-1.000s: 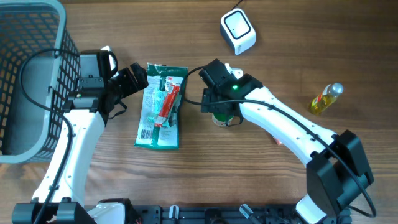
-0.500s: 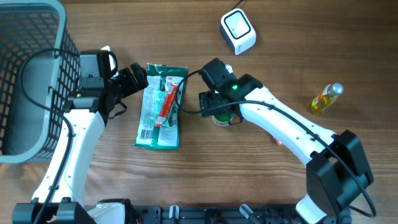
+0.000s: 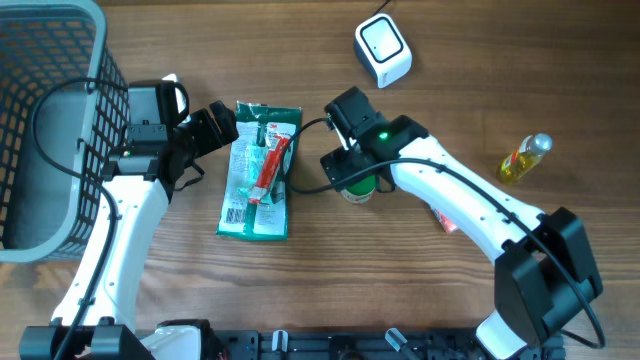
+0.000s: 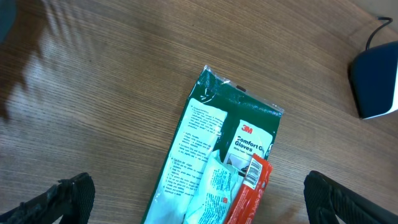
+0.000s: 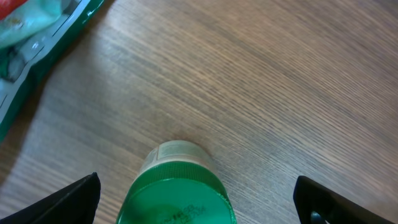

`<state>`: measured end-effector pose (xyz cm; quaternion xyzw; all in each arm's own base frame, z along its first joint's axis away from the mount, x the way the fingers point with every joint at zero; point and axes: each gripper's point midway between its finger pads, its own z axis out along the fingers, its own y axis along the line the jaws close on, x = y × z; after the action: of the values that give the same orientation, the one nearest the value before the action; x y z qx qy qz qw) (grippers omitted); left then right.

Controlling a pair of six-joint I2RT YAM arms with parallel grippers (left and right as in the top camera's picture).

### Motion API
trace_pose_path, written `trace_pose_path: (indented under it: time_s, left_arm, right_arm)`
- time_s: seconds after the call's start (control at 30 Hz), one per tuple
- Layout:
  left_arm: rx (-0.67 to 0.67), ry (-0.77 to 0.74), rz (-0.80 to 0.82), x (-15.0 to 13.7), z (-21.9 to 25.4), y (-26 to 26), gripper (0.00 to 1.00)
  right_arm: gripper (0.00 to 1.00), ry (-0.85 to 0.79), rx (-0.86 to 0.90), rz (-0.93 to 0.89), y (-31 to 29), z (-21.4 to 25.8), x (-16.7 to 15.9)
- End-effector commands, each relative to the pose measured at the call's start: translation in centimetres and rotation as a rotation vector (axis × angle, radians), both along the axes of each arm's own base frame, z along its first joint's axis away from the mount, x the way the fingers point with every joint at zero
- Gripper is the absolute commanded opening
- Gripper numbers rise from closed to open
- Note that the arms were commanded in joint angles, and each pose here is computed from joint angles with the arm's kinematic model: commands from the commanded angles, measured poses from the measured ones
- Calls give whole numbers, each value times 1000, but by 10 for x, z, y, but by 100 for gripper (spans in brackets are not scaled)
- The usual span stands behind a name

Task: Scan the item barcode
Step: 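Lower the right gripper around the green-lidded jar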

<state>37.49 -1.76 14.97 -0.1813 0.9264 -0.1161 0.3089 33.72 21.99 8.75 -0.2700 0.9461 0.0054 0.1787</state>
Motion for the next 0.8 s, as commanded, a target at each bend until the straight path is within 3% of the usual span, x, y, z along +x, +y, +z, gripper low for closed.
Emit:
trace_pose_path:
  time_s: [0.0,0.27,0.43,0.6,0.77]
  left_arm:
    - [-5,-31,-7,3,11,0,100]
    - [-5,-32,-7,3,11,0,100]
    - [-5,-31,-7,3,11,0,100]
    - [-5,-31,-7,3,11,0,100]
    - [-5,-31,-7,3,11,0,100]
  right_arm:
    - [100,67,48,104,12,-6,-9]
    - [99,135,0,100,4,-29,-19]
    - [77,178,-15,59,-2,-33,-27]
    - [71,218,-1,-85,-7,-35,-33]
    - [67,328,-14,-388,-23,-37,-57]
